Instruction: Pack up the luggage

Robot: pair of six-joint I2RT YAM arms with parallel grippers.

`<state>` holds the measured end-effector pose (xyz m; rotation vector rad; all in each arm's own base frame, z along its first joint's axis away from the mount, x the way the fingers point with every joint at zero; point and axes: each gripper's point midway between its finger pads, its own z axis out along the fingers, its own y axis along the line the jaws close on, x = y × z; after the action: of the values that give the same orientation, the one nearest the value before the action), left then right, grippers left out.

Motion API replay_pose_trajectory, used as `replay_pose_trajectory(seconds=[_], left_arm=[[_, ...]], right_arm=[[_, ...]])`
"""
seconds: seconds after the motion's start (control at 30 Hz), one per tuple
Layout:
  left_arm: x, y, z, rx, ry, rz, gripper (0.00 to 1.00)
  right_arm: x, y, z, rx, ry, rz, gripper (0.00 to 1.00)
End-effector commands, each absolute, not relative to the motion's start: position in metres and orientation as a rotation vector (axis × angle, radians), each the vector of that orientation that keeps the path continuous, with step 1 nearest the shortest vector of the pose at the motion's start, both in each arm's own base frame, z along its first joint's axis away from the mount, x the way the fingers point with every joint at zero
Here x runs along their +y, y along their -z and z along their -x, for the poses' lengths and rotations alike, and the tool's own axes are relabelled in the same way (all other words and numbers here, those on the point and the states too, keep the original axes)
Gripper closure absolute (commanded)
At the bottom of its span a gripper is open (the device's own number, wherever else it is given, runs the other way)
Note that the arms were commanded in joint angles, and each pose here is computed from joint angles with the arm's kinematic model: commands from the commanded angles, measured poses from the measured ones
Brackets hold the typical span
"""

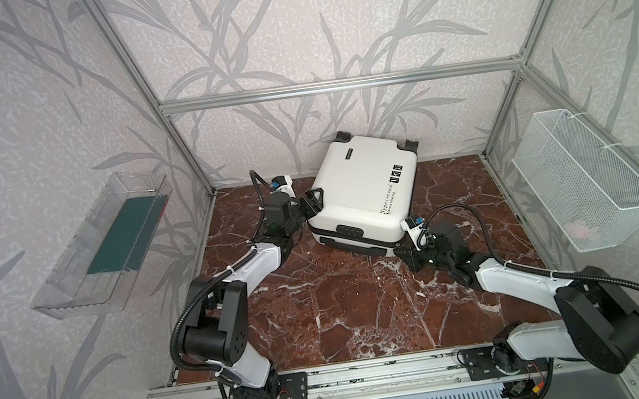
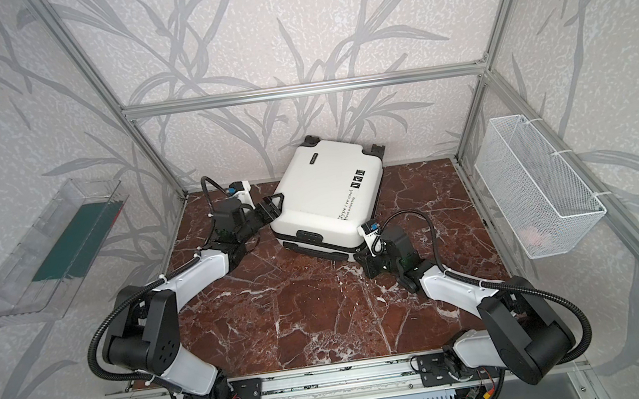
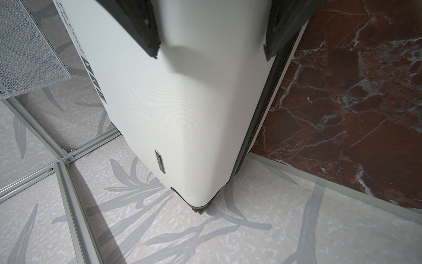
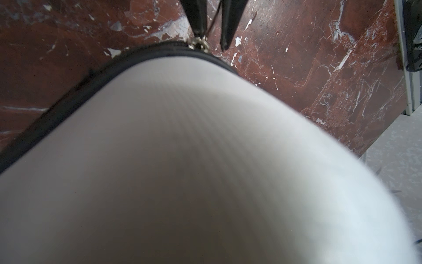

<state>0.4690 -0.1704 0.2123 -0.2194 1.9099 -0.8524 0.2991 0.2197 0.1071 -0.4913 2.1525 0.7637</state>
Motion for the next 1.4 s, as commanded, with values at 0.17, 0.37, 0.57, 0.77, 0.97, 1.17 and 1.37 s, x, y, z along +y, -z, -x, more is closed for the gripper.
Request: replay_pose_trajectory(seconds=[0.17,0.37,0.57,0.77,0.97,1.17,1.37], left_arm=[[-0.24,-0.193,-0.425,2.044,1.134,0.033,0.27],[-0.24,-0.195,-0.425,2.04,1.133,0.03,0.27],[-0.24,-0.194,-0.425,2.04,1.134,0.03,0.28],[-0.24,-0.196,-0.426,2.036,1.133,0.027,0.29],[-0.24,-0.196,-0.426,2.036,1.132,0.024,0.3],[-0.24,-0.196,-0.427,2.035,1.133,0.024,0.3],[-0.224,-0.202,-0.431,2.026,1.095,0.045,0.21]], right_arm=[[0.23,-0.09,-0.277,2.184,-0.86,0.571,0.85],[0.224,-0.081,-0.276,2.205,-0.851,0.552,0.82],[0.222,-0.078,-0.276,2.214,-0.85,0.538,0.82],[0.218,-0.071,-0.277,2.229,-0.845,0.516,0.81],[0.209,-0.074,-0.285,2.229,-0.82,0.467,0.77],[0.17,-0.087,-0.306,2.22,-0.751,0.279,0.62],[0.124,-0.121,-0.32,2.104,-0.752,0.093,0.47]])
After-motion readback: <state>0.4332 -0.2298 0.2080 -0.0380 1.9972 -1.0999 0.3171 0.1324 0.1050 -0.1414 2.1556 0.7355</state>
